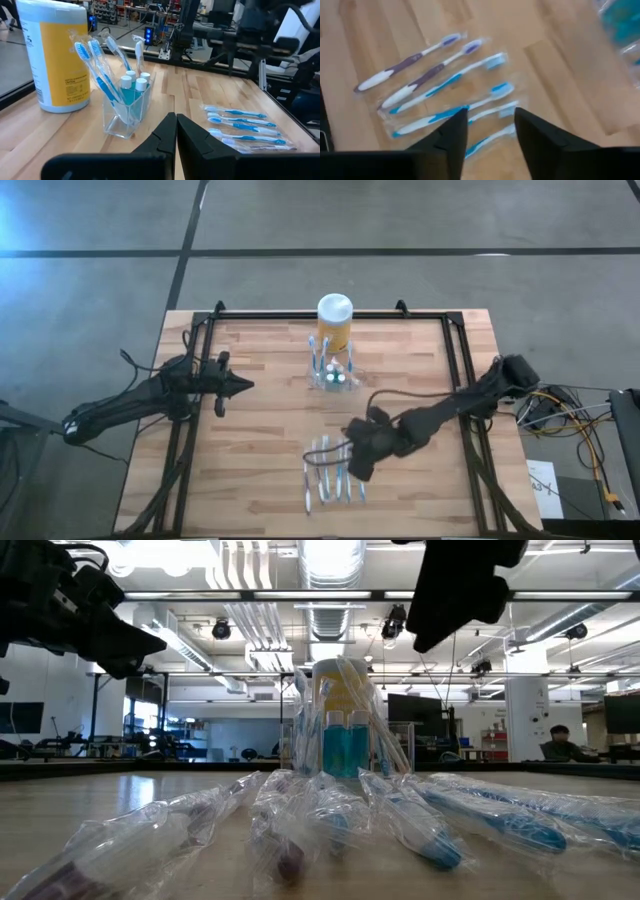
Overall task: Pick & Place toothbrushing station
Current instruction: Put the blue toothbrush into the transparent organizer
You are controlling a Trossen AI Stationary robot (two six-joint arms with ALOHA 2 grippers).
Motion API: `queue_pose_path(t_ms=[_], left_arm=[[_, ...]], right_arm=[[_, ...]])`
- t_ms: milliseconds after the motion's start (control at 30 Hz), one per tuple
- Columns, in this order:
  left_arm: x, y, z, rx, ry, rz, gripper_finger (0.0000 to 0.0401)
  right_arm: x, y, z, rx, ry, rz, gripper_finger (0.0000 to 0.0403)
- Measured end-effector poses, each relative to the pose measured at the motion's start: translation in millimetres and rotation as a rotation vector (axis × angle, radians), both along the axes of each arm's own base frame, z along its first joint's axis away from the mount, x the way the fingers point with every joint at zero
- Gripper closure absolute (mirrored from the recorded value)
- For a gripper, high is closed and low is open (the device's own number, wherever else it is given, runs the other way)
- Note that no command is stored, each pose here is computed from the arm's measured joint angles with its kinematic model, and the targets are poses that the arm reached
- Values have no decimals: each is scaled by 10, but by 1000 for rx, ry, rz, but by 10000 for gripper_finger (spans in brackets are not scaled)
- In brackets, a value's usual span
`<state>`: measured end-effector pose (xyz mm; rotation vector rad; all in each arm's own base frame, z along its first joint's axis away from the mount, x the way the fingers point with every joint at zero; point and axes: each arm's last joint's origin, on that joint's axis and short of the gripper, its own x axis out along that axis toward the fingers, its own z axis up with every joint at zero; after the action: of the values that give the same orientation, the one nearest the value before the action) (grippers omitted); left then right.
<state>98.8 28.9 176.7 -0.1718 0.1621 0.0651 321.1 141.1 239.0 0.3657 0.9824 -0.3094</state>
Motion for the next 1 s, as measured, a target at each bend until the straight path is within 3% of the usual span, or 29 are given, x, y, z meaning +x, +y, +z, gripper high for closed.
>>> queue_pose_path(t_ms=[133,367,1000], left_arm=[[0,0,0,-22,-1,4,385],[0,0,1,-23,-2,4,385],[0,0,1,-26,-2,5,385]], right_arm=[[7,166,-81,27,30,-111,200],[-83,405,-317,88,72,-225,173],[-142,392,-526,62,149,-333,137]])
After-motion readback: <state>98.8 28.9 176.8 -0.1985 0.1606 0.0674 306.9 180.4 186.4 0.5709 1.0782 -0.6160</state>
